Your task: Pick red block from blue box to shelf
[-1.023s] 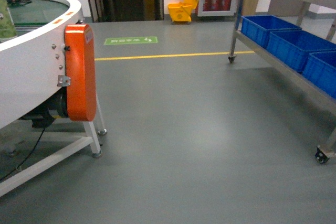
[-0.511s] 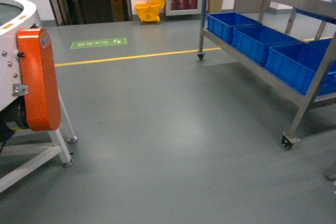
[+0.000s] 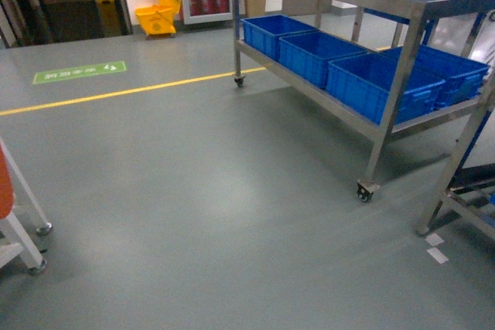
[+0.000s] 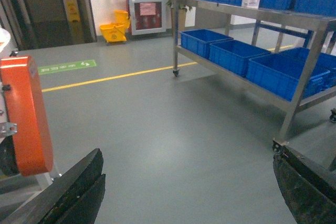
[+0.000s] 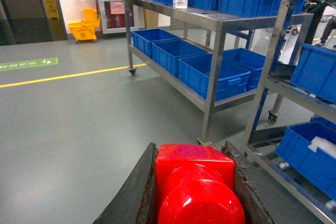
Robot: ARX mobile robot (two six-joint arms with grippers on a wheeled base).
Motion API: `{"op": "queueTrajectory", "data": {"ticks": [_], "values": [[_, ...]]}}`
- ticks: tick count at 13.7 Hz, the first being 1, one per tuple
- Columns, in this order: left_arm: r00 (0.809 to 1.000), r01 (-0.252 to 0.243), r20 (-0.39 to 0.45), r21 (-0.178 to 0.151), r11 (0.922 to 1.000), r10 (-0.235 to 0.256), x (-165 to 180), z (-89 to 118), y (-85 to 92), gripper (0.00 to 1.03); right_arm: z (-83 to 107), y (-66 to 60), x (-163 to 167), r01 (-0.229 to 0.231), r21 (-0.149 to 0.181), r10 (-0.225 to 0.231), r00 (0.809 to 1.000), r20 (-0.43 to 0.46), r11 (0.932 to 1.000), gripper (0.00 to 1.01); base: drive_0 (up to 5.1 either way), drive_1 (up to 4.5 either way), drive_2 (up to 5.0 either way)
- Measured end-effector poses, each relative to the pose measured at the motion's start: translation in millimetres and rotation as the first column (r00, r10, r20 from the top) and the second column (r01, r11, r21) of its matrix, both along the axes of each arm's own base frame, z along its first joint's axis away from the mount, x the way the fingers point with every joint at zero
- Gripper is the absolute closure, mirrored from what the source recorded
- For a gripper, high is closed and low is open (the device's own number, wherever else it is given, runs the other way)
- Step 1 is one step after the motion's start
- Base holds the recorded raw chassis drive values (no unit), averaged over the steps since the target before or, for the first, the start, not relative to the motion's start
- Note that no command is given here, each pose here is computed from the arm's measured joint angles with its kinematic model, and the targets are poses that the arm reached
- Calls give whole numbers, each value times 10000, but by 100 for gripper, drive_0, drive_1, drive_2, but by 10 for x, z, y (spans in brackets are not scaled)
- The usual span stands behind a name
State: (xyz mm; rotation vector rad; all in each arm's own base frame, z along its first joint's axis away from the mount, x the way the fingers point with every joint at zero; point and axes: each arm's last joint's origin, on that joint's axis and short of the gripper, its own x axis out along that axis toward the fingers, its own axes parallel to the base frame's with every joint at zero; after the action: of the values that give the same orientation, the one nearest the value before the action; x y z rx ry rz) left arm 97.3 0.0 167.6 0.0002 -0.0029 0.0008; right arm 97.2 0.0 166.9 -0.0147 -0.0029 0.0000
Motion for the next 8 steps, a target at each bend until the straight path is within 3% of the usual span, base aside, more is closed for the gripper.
{"op": "queueTrajectory", "data": {"ticks": [8], "values": [[10000, 4, 0, 0, 10000, -4, 0, 0, 0, 5, 0, 0, 0, 0, 0, 0, 10000, 4, 10000, 73, -157, -157, -157]]}}
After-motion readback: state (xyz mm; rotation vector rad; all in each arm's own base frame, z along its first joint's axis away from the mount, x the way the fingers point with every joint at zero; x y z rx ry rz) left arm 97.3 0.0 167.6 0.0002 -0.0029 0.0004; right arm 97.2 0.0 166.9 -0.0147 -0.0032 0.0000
